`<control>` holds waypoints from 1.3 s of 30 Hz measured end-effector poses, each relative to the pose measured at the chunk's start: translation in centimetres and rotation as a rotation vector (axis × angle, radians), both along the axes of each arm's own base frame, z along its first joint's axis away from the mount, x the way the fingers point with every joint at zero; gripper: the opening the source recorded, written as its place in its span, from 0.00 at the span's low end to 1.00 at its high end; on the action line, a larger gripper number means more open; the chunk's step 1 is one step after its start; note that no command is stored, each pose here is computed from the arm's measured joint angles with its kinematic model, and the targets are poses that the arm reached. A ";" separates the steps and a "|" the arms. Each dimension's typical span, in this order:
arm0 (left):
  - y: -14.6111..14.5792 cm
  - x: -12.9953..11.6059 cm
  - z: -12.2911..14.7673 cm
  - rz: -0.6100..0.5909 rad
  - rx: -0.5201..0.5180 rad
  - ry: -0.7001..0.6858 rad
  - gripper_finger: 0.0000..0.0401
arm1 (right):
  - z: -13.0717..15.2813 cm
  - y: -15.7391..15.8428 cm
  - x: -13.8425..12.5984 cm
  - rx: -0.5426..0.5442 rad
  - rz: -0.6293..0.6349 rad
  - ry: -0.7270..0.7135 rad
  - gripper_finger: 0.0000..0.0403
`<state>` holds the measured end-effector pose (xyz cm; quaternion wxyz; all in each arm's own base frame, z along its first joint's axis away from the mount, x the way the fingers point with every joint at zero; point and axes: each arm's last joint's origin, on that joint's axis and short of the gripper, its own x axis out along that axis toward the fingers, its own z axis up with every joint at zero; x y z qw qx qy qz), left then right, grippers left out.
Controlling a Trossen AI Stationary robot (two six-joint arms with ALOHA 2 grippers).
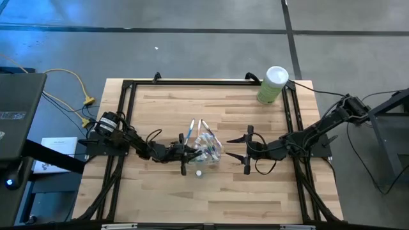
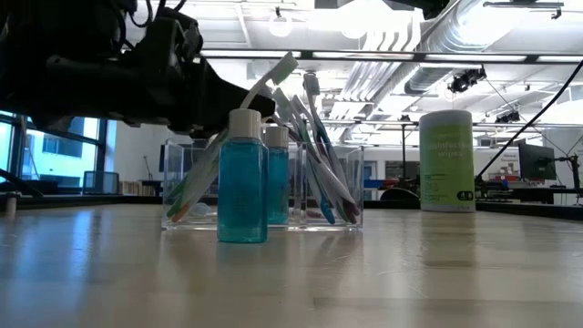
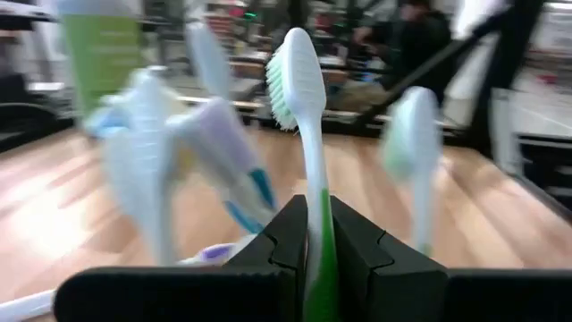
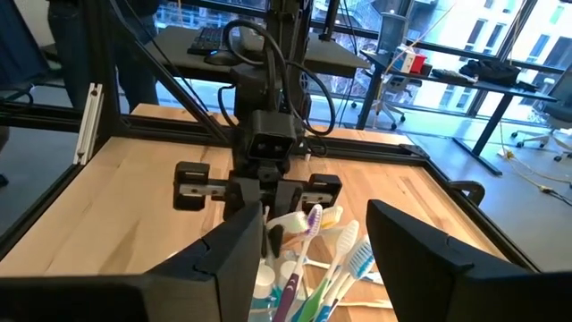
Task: Pick & Place toothbrushing station
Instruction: Put the green toothbrush into the transparent organizer, then put the blue toothbrush into the transparent organizer
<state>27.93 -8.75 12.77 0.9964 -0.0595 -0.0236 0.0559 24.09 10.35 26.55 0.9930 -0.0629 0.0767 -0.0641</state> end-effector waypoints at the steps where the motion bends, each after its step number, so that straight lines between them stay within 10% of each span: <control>1: 0.0 -0.1 0.0 0.028 -0.001 0.001 0.08 | 0.0 0.0 0.0 -0.006 0.001 0.001 0.48; 15: -2.6 -1.5 0.7 0.141 0.121 -0.025 0.31 | 0.0 0.0 0.0 -0.020 0.003 0.003 0.48; 39: -5.7 -6.5 7.6 0.425 0.077 -0.051 0.32 | -1.2 -0.6 -0.4 -0.048 -0.094 0.124 0.48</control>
